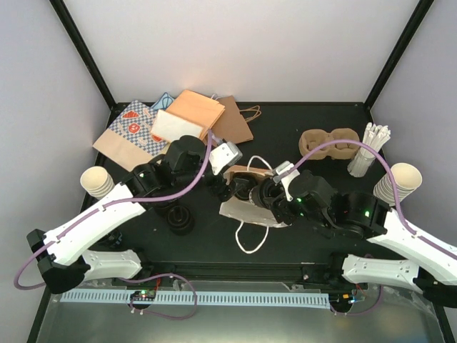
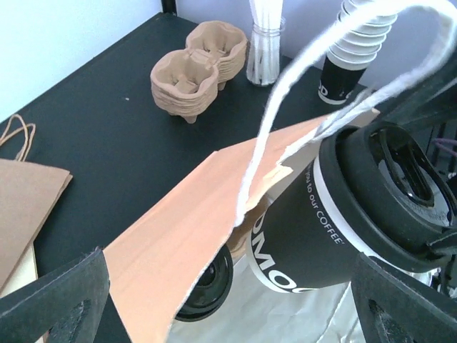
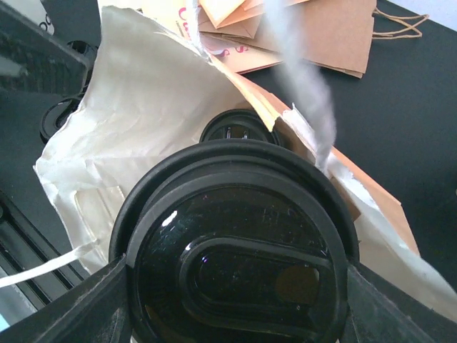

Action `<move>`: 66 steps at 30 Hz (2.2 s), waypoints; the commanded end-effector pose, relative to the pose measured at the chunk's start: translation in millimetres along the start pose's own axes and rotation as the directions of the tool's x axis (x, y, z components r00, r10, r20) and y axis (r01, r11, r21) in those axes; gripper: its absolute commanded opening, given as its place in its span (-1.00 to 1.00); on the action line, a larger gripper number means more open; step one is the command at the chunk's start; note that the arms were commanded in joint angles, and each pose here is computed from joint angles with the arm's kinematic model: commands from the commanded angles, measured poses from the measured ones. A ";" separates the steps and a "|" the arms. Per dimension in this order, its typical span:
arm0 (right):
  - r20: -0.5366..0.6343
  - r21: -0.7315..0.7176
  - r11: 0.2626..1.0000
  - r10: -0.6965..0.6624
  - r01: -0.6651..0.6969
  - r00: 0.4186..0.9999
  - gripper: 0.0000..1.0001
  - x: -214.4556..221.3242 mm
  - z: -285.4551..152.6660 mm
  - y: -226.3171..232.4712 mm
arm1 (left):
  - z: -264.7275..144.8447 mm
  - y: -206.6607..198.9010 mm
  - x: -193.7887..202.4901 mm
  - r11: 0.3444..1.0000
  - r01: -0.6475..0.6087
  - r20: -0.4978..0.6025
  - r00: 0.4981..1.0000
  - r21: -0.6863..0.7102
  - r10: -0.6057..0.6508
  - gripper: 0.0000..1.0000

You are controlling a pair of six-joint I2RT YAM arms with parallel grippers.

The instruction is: Pack the takeout coffee

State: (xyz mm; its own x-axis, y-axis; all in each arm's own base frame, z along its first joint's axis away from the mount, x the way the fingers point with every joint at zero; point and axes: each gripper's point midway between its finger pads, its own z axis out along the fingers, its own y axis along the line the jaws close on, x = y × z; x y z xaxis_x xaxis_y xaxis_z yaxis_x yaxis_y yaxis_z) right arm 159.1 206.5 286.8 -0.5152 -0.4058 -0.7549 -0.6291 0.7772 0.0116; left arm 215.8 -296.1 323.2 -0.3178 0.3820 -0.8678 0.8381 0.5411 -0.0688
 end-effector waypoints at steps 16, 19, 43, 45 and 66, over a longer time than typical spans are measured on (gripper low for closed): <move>0.059 -0.003 1.000 -0.005 0.005 0.998 0.12 -1.9 -4.8 -4.0 | 19.3 6.0 -7.7 0.931 -0.339 -0.036 0.941 -0.136 0.337 0.51; 0.061 0.001 1.000 -0.006 0.006 0.998 0.13 -1.1 -5.4 -5.3 | 27.1 9.0 -4.4 0.924 -0.355 -0.068 0.935 -0.140 0.349 0.36; 0.090 -0.074 0.968 -0.233 0.239 0.968 0.16 -1.8 4.9 28.1 | 8.4 14.2 11.9 0.917 -0.373 -0.165 0.922 -0.140 0.350 -0.97; 0.099 -0.069 0.960 -0.265 0.273 0.959 0.16 -2.4 4.2 30.5 | 3.6 14.4 15.8 0.918 -0.368 -0.157 0.925 -0.145 0.346 -0.97; 0.019 0.096 0.643 -0.764 0.759 0.645 0.16 35.4 22.9 37.7 | -15.0 -17.2 42.9 0.930 -0.366 -0.085 0.928 -0.026 0.363 -0.96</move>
State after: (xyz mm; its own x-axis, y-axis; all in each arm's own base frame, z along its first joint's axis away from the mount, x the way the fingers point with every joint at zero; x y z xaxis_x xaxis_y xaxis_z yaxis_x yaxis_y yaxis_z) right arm 123.7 238.5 240.5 0.0729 -0.8040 -0.5902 -0.7933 0.3119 -0.5229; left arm 191.5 -270.0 283.7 -0.0598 0.6540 -0.7542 0.8691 0.4058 0.2830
